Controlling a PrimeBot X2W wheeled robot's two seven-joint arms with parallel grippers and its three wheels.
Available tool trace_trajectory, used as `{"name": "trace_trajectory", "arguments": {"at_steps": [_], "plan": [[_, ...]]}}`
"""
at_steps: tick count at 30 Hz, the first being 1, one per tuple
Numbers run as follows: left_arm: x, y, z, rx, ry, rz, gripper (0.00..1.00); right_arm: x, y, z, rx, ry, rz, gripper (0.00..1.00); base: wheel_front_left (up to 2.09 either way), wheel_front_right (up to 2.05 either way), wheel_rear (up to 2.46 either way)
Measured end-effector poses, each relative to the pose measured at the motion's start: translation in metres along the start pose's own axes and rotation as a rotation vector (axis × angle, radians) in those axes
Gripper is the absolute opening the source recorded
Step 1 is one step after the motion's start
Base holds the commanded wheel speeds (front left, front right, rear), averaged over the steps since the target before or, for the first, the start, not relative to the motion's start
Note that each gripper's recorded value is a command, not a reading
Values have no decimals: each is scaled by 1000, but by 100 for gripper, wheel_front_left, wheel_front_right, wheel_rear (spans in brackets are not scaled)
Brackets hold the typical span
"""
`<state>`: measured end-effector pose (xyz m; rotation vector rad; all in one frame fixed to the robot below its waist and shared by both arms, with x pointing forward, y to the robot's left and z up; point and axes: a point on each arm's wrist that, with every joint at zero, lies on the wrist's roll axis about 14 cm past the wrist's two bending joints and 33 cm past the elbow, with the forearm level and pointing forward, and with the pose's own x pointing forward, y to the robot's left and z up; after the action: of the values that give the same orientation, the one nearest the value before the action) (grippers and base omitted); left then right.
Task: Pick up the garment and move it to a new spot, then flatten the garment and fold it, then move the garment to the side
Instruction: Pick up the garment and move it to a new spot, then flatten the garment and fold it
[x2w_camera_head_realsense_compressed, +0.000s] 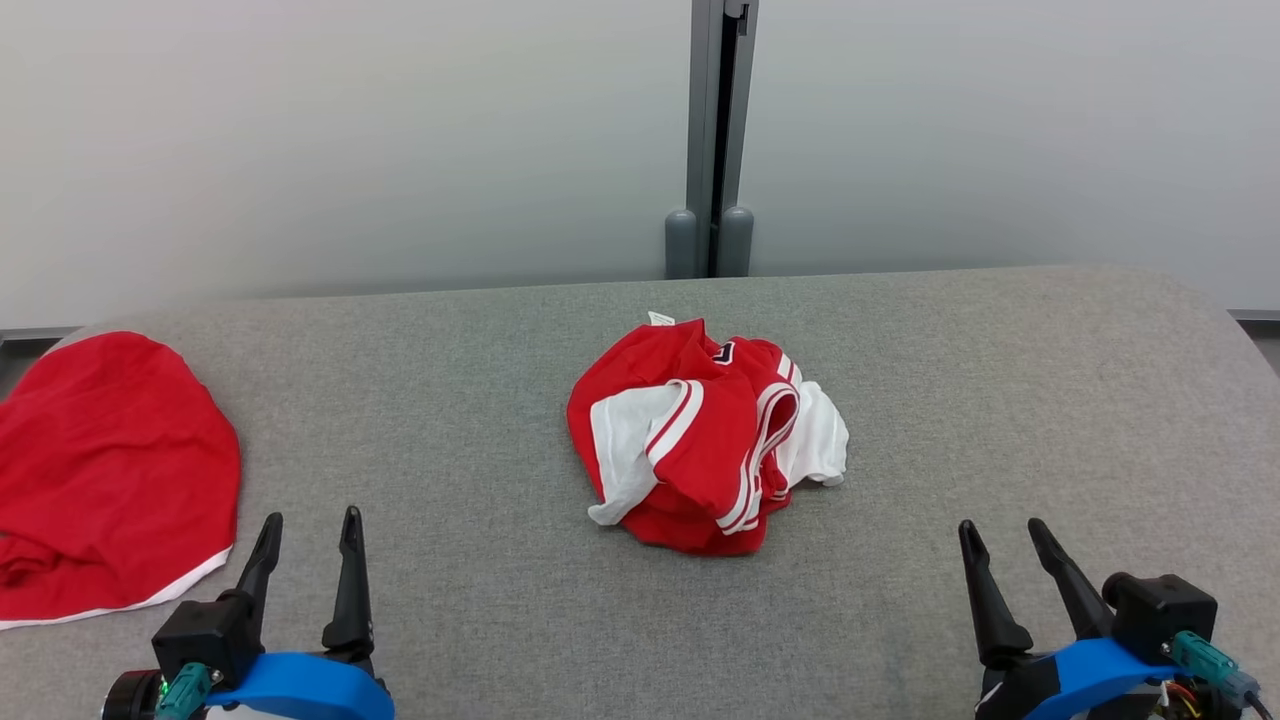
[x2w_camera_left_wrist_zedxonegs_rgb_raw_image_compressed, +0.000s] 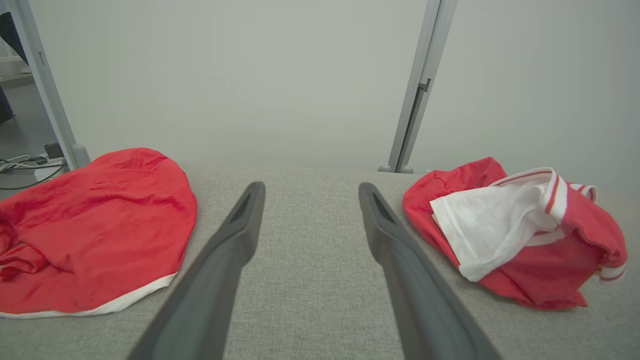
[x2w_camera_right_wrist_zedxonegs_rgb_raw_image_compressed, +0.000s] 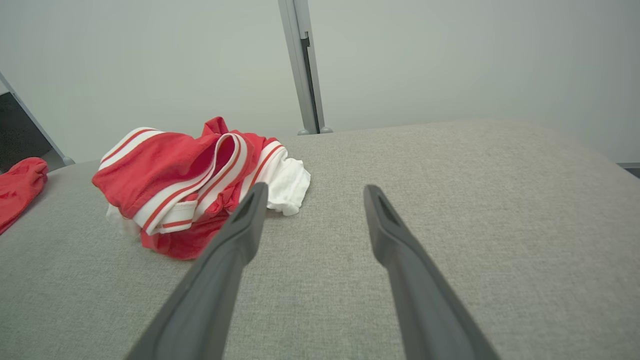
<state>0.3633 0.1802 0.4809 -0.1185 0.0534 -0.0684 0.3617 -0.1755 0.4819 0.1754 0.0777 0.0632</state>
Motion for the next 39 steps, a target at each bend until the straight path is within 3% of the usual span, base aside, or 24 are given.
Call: {"name": "trace_trajectory", "arguments": {"at_steps": [12, 19, 28, 39], "plan": [[0, 3, -3, -9, 13, 8, 100, 5, 9, -4, -2, 29, 28, 100, 0, 0, 0], [9, 2, -10, -17, 41, 6, 100, 54, 42, 7, -7, 93, 130, 100, 0, 0, 0], [26, 5, -9, -23, 41, 2, 100, 117, 67, -16, -18, 239, 190, 100, 0, 0, 0], [30, 12, -16, -31, 53, 28, 100, 142, 68, -68, -94, 415, 184, 100, 0, 0, 0]]}}
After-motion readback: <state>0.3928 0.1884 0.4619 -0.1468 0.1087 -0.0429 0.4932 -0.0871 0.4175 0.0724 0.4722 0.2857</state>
